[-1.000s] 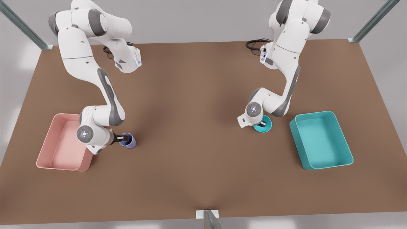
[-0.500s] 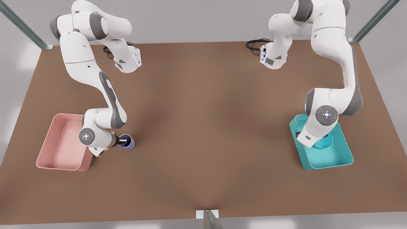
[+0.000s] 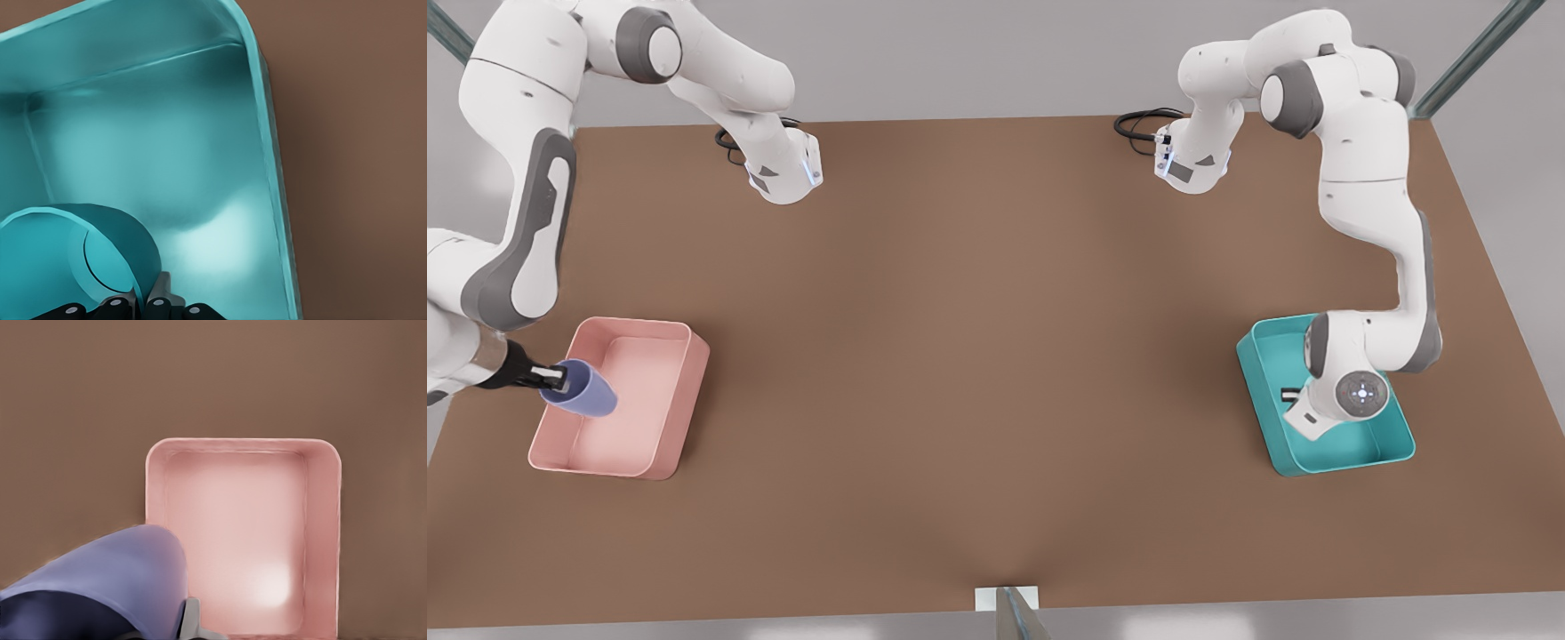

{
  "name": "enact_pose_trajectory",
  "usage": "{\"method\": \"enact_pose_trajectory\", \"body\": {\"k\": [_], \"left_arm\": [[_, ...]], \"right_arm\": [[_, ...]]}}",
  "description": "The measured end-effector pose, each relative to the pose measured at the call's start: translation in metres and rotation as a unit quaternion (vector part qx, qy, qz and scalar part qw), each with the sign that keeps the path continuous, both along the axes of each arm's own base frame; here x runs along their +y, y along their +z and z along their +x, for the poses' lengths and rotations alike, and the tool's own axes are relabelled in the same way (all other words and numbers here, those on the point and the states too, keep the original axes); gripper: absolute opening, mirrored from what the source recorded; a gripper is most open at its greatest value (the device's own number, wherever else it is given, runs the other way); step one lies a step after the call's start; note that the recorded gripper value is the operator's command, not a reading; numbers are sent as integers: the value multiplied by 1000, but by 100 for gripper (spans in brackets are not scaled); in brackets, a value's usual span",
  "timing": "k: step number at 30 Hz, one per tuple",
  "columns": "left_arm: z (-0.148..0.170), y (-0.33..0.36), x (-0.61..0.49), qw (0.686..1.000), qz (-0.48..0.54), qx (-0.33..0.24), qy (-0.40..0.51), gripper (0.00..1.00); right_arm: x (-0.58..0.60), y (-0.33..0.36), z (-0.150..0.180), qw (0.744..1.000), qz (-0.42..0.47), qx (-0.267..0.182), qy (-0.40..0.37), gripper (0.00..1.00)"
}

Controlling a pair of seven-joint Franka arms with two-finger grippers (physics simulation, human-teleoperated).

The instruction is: Put the bowls and cups in different boxes

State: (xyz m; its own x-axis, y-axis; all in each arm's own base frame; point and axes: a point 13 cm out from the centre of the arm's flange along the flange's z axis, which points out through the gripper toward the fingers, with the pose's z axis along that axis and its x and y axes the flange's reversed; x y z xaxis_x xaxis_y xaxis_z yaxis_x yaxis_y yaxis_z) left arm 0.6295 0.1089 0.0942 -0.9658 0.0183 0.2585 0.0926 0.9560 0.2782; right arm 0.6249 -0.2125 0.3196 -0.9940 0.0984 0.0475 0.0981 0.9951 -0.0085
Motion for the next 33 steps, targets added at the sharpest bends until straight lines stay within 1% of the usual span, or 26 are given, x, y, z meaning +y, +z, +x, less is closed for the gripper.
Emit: {"method": "enact_pose_trajectory", "body": {"k": [1, 2, 5, 6, 8, 9, 12, 14, 15, 16, 20, 25, 28, 29, 30, 31, 32, 33], "left_arm": [[0, -4, 1, 1000, -1, 1, -3, 85], [0, -6, 1, 1000, -3, 1, -5, 100], [4, -1, -4, 1000, -19, -4, -11, 100], [9, 17, -6, 1000, -23, -14, -13, 100], [22, 101, -15, 998, -30, -54, -13, 100], [22, 139, -21, 997, -33, -69, -14, 100], [10, 268, -63, 990, -66, -126, -15, 100], [-3, 323, -110, 986, -96, -136, -30, 100], [-7, 336, -122, 985, -107, -130, -31, 100], [-12, 339, -128, 986, -114, -119, -30, 100], [-30, 336, -128, 989, -127, -78, -17, 100], [-45, 336, -124, 990, -131, -51, -9, 100], [-54, 336, -125, 991, -132, -36, -8, 100], [-56, 336, -125, 991, -132, -32, -8, 100], [-57, 336, -125, 991, -132, -29, -8, 100], [-59, 336, -127, 991, -132, -26, -9, 100], [-60, 336, -128, 991, -132, -24, -10, 100], [-61, 336, -130, 991, -132, -21, -11, 100]], "right_arm": [[-14, -14, -5, 1000, -3, 13, 4, 21], [-23, -33, -9, 1000, -3, 29, 10, 21], [-27, -93, -11, 997, 4, 63, 39, 21], [-27, -110, -10, 996, 5, 70, 49, 21], [-29, -141, -8, 995, 7, 77, 65, 21], [-30, -155, -7, 994, 9, 78, 71, 21], [-32, -185, -2, 993, 12, 72, 88, 21], [-31, -202, 2, 993, 15, 66, 97, 21], [-31, -208, 3, 993, 17, 62, 101, 50], [-32, -211, 5, 993, 17, 59, 105, 100], [-39, -213, 9, 992, 6, 48, 118, 100], [-39, -186, 17, 991, 4, 31, 128, 100], [-31, -119, 22, 991, 12, 7, 135, 100], [-24, -86, 25, 990, 17, -5, 139, 100], [-5, -44, 35, 988, 18, -20, 151, 100], [33, -6, 48, 984, 19, -28, 175, 100], [75, 20, 55, 980, 23, -25, 197, 100], [110, 44, 55, 976, 22, -17, 215, 100]]}}
